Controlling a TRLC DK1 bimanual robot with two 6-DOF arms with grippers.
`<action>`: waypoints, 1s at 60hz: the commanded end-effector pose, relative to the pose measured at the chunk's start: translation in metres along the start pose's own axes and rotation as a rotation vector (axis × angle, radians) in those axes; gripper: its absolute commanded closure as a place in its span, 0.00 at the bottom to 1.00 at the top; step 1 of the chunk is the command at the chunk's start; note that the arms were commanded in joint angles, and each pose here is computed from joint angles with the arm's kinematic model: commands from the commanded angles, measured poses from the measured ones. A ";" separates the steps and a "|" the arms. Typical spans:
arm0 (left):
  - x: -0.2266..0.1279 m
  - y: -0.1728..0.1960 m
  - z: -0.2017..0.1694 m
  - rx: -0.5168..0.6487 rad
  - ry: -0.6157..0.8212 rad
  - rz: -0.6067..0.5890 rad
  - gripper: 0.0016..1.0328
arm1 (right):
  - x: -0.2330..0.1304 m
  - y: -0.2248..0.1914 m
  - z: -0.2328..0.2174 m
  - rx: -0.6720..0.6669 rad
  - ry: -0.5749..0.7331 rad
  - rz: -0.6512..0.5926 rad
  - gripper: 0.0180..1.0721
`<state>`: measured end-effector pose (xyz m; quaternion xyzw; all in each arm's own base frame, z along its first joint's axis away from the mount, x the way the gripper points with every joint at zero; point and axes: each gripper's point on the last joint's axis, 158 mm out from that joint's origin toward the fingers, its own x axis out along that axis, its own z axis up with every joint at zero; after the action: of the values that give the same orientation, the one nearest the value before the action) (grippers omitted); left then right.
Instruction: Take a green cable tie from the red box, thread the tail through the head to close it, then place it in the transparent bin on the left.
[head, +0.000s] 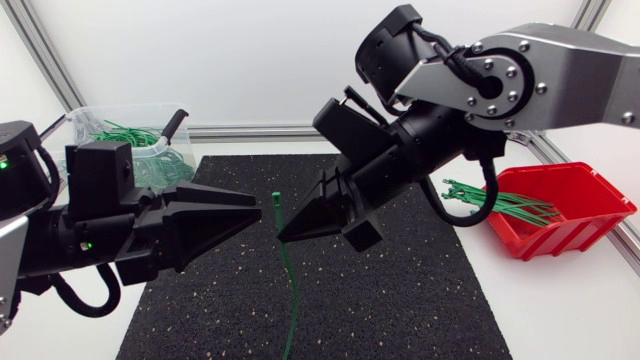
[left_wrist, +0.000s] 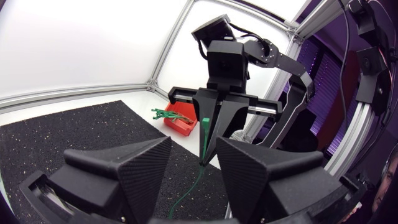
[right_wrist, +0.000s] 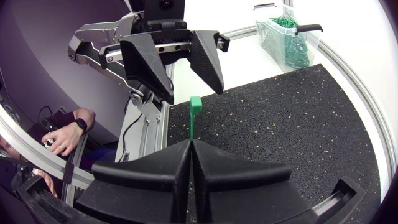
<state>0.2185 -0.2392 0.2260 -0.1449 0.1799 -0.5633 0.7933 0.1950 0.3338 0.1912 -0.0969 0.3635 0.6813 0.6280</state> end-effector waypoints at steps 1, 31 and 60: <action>0.002 0.002 -0.008 -0.027 0.014 -0.018 0.50 | 0.005 -0.002 -0.001 0.047 0.018 0.022 0.94; 0.007 -0.001 -0.025 -0.055 0.057 -0.108 0.51 | 0.012 -0.014 0.001 0.134 0.002 0.077 0.94; 0.016 0.008 -0.019 -0.081 0.060 -0.113 0.59 | 0.016 -0.012 0.001 0.145 -0.004 0.101 0.94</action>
<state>0.2171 -0.2517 0.1996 -0.1592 0.2145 -0.6038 0.7511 0.2014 0.3404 0.1801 -0.0394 0.4100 0.6818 0.6046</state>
